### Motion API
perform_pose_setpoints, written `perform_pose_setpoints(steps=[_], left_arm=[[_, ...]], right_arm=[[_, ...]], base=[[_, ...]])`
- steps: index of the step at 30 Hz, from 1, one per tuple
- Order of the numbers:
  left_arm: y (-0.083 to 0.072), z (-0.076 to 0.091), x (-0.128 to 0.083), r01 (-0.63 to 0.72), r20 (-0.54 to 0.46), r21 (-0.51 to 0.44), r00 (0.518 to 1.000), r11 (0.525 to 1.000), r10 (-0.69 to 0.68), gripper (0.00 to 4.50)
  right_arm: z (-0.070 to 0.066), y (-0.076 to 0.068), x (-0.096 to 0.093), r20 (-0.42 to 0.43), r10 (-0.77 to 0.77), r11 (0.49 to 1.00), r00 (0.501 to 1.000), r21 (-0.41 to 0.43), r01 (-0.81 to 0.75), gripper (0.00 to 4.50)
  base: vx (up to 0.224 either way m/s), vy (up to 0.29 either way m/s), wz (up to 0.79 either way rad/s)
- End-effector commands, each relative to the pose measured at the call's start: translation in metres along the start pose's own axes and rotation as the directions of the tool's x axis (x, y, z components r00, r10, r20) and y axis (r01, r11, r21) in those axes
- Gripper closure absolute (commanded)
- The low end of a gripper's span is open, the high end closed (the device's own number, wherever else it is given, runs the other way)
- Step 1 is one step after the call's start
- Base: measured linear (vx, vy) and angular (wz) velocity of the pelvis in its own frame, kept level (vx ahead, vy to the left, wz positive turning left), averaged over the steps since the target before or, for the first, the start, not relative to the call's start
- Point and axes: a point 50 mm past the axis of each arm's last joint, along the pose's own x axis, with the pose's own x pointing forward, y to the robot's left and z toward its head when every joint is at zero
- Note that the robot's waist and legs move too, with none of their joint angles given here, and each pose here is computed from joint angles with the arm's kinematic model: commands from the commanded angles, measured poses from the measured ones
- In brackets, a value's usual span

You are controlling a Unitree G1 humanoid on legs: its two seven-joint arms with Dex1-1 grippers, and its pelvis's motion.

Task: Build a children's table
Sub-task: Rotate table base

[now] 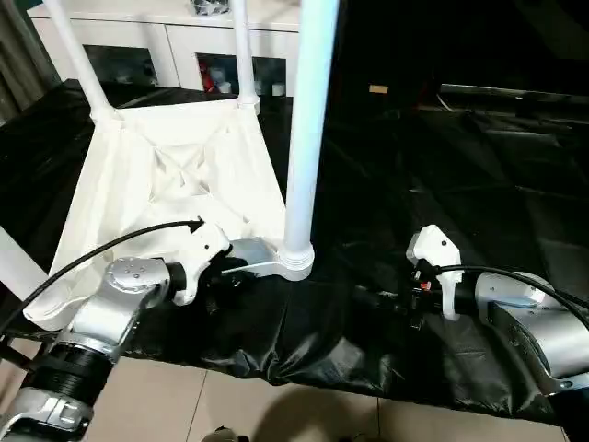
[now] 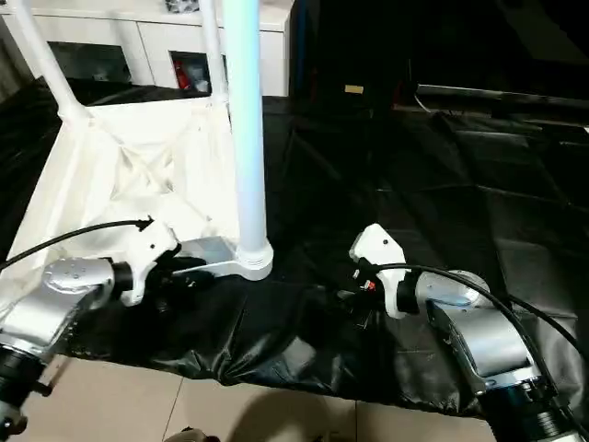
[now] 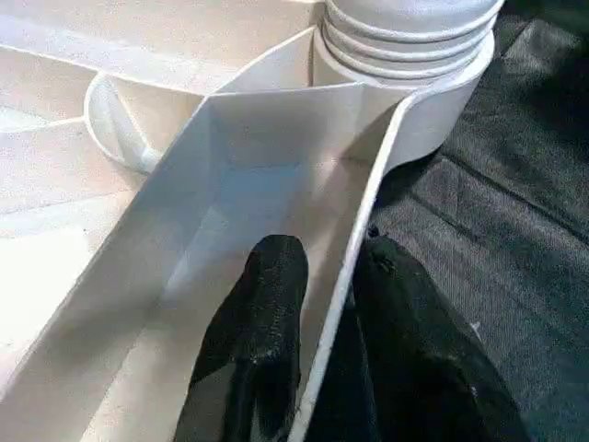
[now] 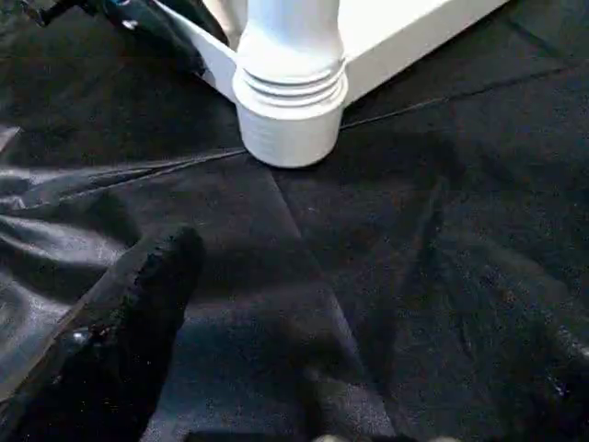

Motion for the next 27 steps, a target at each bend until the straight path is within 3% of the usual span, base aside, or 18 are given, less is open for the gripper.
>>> perform_pose_setpoints(steps=[1,6,12,14,18,27], left_arm=[[0.008,0.034,-0.004,-0.026,0.112,0.097,0.994,0.995,0.015,3.12],[0.009,0.039,-0.007,-0.011,0.114,0.138,0.993,0.99,-0.005,2.63],[0.016,0.036,-0.011,-0.014,0.069,0.189,0.998,0.982,0.001,2.63],[0.018,0.033,-0.011,-0.005,0.064,0.184,0.998,0.983,-0.007,2.63],[0.012,0.027,-0.01,0.129,0.087,0.065,0.987,0.99,-0.134,2.63],[0.021,0.008,-0.007,0.125,-0.011,0.09,0.992,0.988,-0.124,2.63]], right_arm=[[0.0,0.0,0.0,-0.005,0.003,1.0,1.0,-0.005,-0.003,0.0],[-0.002,0.0,0.001,-0.009,0.005,1.0,1.0,-0.003,-0.005,0.0],[-0.002,0.001,0.001,-0.01,0.011,1.0,1.0,-0.003,-0.011,0.0],[-0.001,0.002,0.002,-0.009,0.012,1.0,1.0,-0.004,-0.012,0.0],[-0.001,0.002,0.002,-0.009,0.017,1.0,1.0,-0.004,-0.017,0.0],[-0.001,0.002,0.002,-0.013,0.022,1.0,1.0,-0.004,-0.022,0.0]], base=[[0.0,0.0,0.0],[0.0,0.0,0.0],[0.0,0.0,0.0],[0.0,0.0,0.0],[0.0,0.0,0.0],[0.0,0.0,0.0]])
